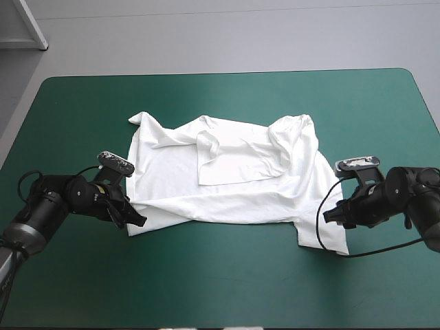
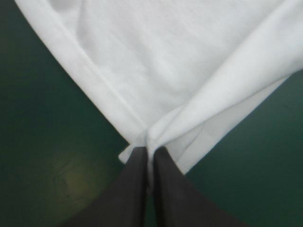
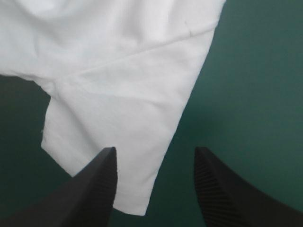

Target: Fold the cloth

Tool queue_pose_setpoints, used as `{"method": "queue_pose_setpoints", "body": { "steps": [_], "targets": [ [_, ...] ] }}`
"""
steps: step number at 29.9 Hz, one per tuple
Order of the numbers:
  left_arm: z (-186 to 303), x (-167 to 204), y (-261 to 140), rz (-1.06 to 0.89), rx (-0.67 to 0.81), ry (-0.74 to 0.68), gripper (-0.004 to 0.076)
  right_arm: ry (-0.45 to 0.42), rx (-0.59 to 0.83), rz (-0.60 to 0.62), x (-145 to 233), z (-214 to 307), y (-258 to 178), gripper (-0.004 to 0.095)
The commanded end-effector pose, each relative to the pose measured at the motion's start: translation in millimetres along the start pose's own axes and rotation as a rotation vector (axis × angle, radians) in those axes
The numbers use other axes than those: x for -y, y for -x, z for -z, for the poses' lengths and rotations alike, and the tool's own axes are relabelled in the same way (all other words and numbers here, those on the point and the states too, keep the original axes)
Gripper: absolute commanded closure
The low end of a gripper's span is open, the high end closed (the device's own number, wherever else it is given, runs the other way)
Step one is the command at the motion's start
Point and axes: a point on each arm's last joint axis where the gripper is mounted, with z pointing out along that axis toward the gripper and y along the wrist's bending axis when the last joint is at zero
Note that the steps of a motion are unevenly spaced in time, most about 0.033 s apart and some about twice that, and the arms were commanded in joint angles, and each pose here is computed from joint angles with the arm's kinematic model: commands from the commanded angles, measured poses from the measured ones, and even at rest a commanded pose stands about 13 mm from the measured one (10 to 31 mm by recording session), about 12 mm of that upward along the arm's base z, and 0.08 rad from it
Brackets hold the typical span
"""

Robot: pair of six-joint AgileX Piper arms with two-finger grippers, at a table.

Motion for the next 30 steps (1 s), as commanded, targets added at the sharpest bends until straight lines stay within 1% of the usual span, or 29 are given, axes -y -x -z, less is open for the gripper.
{"method": "queue_pose_setpoints", "body": {
  "steps": [1, 5, 8, 14, 19, 20, 21, 23, 24, 25, 27, 30],
  "targets": [
    [10, 0, 12, 0.009, 0.089, -0.009, 0.0705, 0.009, 0.035, -0.025, 0, -6, -9, 0.0286],
    [10, 0, 11, -0.003, 0.082, -0.004, 0.0705, 0.022, 0.023, -0.054, -1, -22, -19, 0.0284],
    [10, 0, 11, -0.002, 0.083, -0.006, 0.0705, 0.033, 0.026, -0.071, -1, -27, -20, 0.0317],
    [10, 0, 11, -0.002, 0.081, -0.007, 0.0705, 0.091, -0.02, -0.08, -3, -43, -15, 0.0474],
    [10, 0, 11, -0.006, 0.079, -0.003, 0.0705, 0.099, -0.112, -0.073, -1, -58, -17, 0.0567],
    [10, 0, 11, -0.006, 0.079, -0.003, 0.0705, 0.103, -0.125, -0.059, -1, -59, -18, 0.0607],
    [10, 0, 11, -0.006, 0.079, -0.003, 0.0705, 0.105, -0.129, -0.05, -1, -60, -18, 0.067],
    [10, 0, 11, -0.006, 0.082, -0.002, 0.0705, 0.104, -0.121, -0.027, -1, -60, -17, 0.0855],
    [10, 0, 11, -0.006, 0.083, -0.001, 0.0705, 0.102, -0.111, -0.018, -1, -59, -17, 0.0931],
    [11, 0, 11, -0.007, 0.088, 0.0, 0.0705, 0.098, -0.095, -0.019, -1, -58, -16, 0.0908],
    [14, 0, 11, -0.008, 0.097, 0.003, 0.0705, 0.091, -0.063, -0.017, -1, -54, -14, 0.0907],
    [24, 0, 10, -0.012, 0.134, 0.022, 0.0705, 0.077, 0.025, -0.006, -2, -36, -8, 0.0907]
  ]
}}
